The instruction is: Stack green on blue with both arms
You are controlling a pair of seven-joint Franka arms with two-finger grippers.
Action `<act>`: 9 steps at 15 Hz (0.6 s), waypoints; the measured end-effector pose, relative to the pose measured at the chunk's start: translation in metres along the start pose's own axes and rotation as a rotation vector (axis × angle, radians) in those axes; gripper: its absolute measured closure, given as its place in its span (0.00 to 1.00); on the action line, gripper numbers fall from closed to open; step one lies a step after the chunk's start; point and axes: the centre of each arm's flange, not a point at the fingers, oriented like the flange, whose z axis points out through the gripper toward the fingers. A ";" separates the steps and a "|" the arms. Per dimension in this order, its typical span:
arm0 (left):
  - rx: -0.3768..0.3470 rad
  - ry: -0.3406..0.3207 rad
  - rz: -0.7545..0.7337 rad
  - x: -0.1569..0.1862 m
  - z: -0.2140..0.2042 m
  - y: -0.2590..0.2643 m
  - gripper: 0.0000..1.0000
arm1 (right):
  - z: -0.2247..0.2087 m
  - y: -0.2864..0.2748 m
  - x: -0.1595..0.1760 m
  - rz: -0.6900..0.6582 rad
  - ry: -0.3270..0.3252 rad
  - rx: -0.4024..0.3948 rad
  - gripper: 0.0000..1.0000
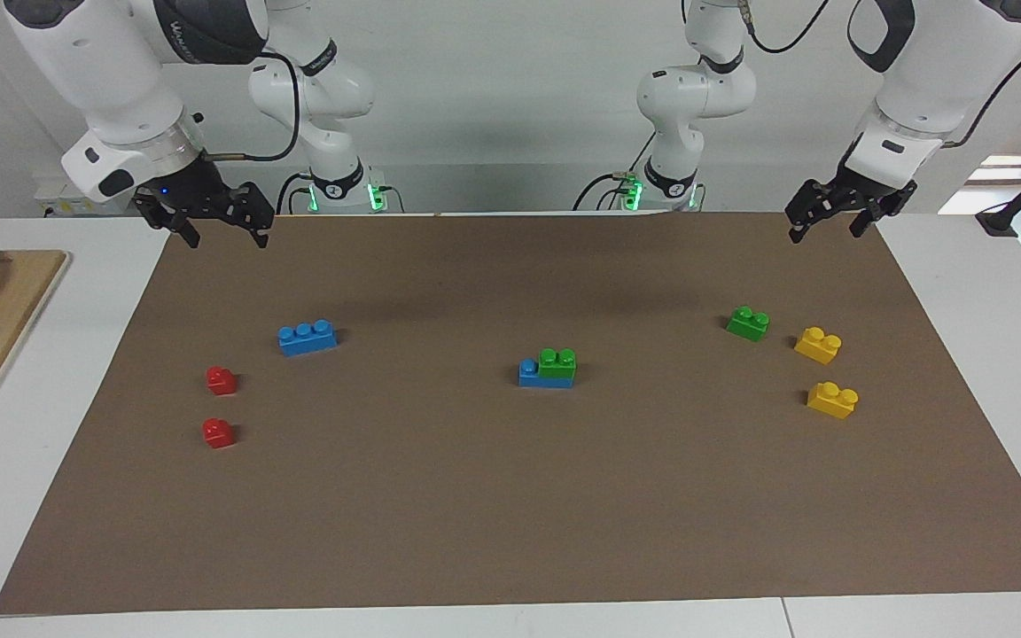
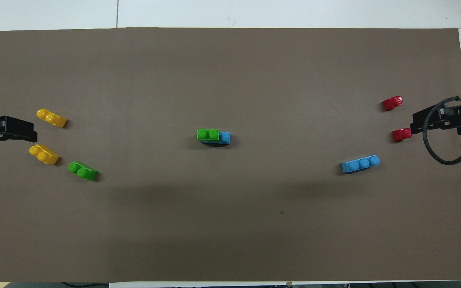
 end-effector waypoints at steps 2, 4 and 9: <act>-0.017 0.005 -0.025 0.004 -0.002 0.000 0.00 | 0.000 0.001 0.000 0.001 0.000 -0.002 0.00; -0.021 0.012 -0.030 0.007 -0.005 0.001 0.00 | 0.000 0.002 0.000 0.002 0.001 -0.010 0.00; -0.022 0.025 -0.043 0.010 -0.012 -0.003 0.00 | -0.001 0.004 0.001 0.002 0.013 -0.035 0.00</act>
